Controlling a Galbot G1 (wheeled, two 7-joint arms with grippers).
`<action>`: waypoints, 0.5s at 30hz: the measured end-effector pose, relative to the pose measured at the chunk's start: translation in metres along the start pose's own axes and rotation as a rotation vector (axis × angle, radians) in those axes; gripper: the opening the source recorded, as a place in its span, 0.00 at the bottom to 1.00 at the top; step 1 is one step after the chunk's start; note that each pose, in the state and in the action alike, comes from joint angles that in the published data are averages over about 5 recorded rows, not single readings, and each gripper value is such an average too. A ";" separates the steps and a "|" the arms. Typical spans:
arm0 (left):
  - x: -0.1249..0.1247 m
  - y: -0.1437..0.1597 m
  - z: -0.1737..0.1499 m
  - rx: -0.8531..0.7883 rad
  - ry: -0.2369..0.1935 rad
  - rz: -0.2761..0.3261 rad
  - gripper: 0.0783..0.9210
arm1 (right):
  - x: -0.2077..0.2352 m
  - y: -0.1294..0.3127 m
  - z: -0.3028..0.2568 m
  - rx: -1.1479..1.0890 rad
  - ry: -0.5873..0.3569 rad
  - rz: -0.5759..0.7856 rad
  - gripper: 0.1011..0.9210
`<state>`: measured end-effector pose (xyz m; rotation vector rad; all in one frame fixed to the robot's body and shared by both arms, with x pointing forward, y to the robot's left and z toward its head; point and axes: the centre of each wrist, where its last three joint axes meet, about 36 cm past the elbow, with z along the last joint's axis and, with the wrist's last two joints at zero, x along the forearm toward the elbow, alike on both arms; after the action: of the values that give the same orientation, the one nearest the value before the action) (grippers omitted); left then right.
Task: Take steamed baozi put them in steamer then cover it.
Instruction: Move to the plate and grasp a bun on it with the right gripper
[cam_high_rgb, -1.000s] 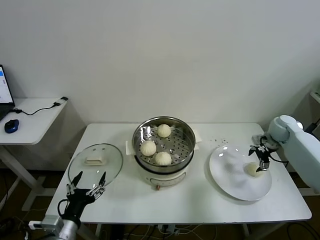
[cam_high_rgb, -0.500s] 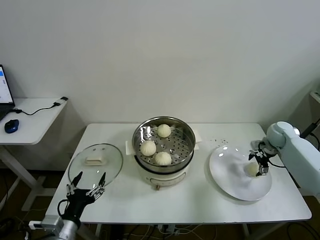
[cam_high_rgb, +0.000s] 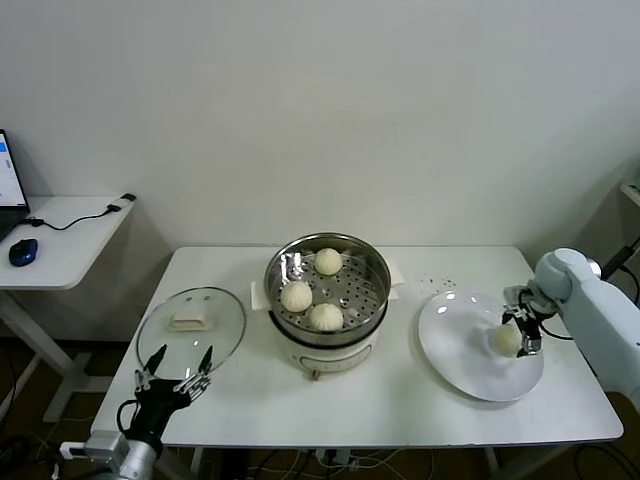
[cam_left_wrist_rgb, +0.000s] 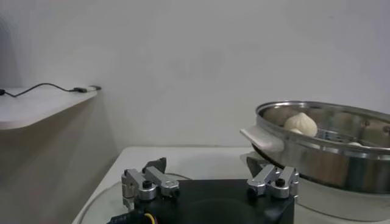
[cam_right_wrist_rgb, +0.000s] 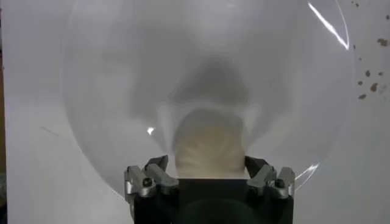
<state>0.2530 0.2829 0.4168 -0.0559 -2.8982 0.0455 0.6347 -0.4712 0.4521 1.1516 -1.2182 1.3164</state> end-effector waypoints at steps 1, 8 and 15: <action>0.000 0.000 0.000 0.000 0.000 0.000 0.88 | 0.000 0.000 0.000 -0.001 0.000 0.002 0.80; -0.001 -0.001 -0.001 0.002 -0.003 0.003 0.88 | 0.005 -0.002 0.001 -0.007 -0.007 0.018 0.60; -0.002 0.000 -0.002 0.006 -0.009 0.001 0.88 | 0.031 -0.010 0.000 -0.017 -0.030 0.042 0.58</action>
<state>0.2558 0.2829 0.4179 -0.0566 -2.9074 0.0555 0.6420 -0.4691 0.4842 1.1433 -1.2795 1.3219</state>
